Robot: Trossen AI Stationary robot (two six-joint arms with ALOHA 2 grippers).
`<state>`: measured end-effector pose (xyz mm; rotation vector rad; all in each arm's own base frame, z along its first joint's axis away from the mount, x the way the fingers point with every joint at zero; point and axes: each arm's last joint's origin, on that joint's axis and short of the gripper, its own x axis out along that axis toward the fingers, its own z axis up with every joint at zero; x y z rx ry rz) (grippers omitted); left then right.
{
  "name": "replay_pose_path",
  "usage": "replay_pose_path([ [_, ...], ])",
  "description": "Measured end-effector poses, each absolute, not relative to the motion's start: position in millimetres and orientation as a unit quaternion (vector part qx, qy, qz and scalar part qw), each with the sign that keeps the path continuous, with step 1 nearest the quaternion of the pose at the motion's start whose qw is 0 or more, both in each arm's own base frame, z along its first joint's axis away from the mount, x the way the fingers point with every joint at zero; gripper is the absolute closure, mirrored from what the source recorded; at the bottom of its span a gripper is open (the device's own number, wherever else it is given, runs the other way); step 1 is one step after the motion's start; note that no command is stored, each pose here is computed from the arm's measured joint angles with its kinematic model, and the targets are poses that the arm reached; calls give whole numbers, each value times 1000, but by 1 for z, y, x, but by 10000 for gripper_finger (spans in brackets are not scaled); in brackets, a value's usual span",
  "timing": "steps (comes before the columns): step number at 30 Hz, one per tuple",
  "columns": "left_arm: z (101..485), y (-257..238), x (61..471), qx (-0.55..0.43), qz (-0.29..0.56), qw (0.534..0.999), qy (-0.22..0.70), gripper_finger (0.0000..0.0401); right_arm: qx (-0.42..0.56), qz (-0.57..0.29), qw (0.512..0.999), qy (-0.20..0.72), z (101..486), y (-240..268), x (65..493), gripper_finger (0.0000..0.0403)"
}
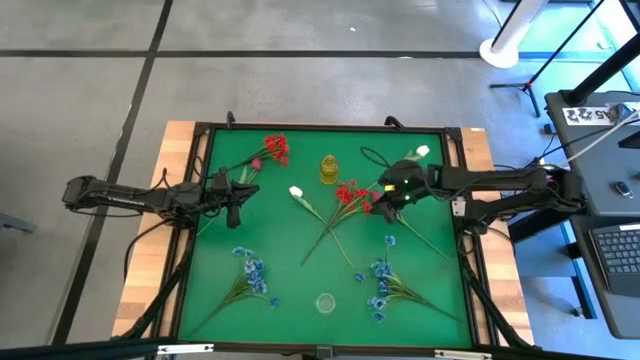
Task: Sort flowers into vase by color
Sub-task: Put the right red tulip into the yellow vase
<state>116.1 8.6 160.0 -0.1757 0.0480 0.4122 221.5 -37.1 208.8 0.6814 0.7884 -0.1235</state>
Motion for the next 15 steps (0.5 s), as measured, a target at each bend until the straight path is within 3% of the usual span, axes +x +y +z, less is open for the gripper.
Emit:
replay_pose_path([
  [6,160,9,116,-87,204,975,24,384,212,-128,828,503,238,-23,210,244],
  [15,160,9,116,-87,204,975,24,384,245,-183,768,562,206,-11,192,244],
])
